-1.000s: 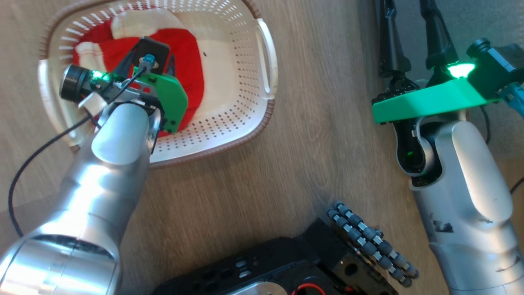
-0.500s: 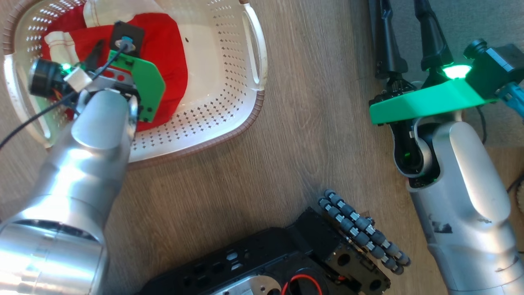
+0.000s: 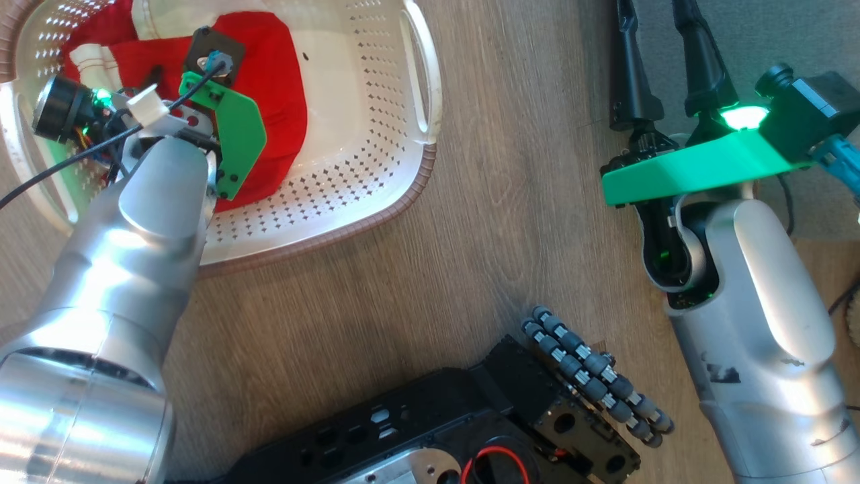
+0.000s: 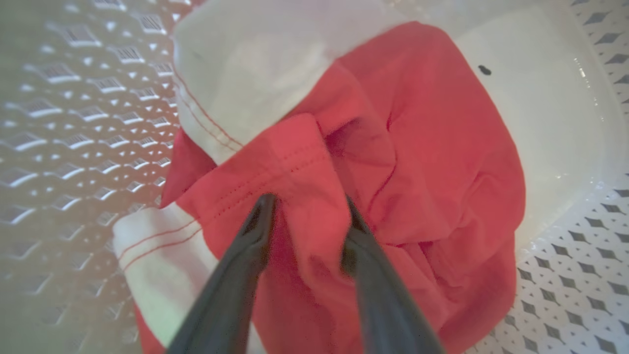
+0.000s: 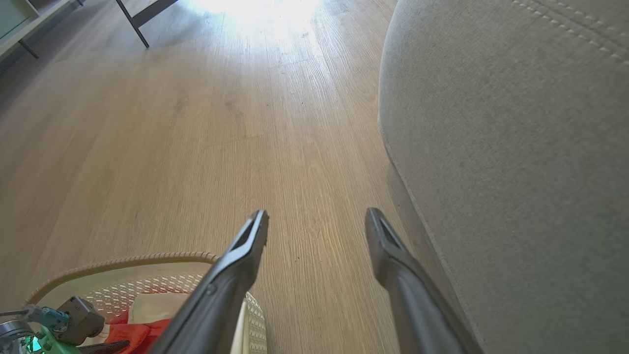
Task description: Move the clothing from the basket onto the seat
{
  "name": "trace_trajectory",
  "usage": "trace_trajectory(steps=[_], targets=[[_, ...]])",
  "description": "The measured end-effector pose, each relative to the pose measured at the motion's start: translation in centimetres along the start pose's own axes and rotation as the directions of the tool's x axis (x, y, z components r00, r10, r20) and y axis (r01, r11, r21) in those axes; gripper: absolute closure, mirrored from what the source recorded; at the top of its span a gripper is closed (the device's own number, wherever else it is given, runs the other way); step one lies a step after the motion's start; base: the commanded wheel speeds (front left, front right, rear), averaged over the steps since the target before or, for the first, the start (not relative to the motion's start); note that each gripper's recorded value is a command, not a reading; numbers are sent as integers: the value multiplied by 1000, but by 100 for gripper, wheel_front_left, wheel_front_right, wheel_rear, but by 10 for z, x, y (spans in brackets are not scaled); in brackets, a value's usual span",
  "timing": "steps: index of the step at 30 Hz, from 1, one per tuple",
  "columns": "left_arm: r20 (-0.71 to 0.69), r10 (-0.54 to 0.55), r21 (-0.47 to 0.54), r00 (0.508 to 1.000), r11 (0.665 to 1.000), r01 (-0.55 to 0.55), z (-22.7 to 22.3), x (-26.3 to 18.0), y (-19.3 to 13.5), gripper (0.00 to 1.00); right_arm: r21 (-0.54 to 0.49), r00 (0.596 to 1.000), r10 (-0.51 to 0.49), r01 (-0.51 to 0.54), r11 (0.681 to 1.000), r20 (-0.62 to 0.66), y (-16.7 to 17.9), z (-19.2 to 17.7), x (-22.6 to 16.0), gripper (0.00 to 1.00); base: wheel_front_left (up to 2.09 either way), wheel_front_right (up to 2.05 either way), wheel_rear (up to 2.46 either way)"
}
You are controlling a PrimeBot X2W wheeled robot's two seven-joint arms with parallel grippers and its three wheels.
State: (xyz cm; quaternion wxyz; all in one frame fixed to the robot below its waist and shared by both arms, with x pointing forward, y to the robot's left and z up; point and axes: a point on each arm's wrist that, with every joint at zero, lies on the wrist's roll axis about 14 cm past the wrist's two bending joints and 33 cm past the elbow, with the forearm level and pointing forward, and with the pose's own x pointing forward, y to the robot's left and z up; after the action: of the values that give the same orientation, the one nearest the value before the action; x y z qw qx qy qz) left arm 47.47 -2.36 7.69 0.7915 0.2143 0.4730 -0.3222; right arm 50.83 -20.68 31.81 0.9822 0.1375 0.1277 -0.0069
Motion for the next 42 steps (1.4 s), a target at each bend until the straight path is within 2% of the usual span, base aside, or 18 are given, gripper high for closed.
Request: trace_trajectory(steps=[1, 6, 11, 14, 22, 42], targets=[[-3, 1, -12, 1000, 1000, -1, -1, 0, 1, 100, 1, 1000, 1, -1, 1000, 0, 0, 0, 0, 0, 0, 0, 0], [25, -10, -57, 1000, 998, 11, 3, -5, 0, 100, 16, 1000, 13, -13, 1000, 12, 5, 3, 4, 0, 0, 0, 0], [113, -3, -99, 994, 995, 14, 23, -17, 6, 100, 1, 998, 33, -33, 999, 48, 12, 17, 8, 0, 0, 0, 0], [183, -10, -138, 983, 990, 36, 37, -29, 6, 100, -10, 997, 49, -48, 999, 67, 18, 26, 8, 0, 0, 0, 0], [266, 18, -208, 964, 977, 40, 44, -69, 14, 100, -37, 986, 98, -94, 995, 132, 39, 57, 5, 0, 0, 0, 0], [546, 184, -334, 817, 943, 11, 106, -209, 42, 100, -47, 964, 171, -165, 985, 205, 84, 102, -41, 0, 0, 0, 0]])
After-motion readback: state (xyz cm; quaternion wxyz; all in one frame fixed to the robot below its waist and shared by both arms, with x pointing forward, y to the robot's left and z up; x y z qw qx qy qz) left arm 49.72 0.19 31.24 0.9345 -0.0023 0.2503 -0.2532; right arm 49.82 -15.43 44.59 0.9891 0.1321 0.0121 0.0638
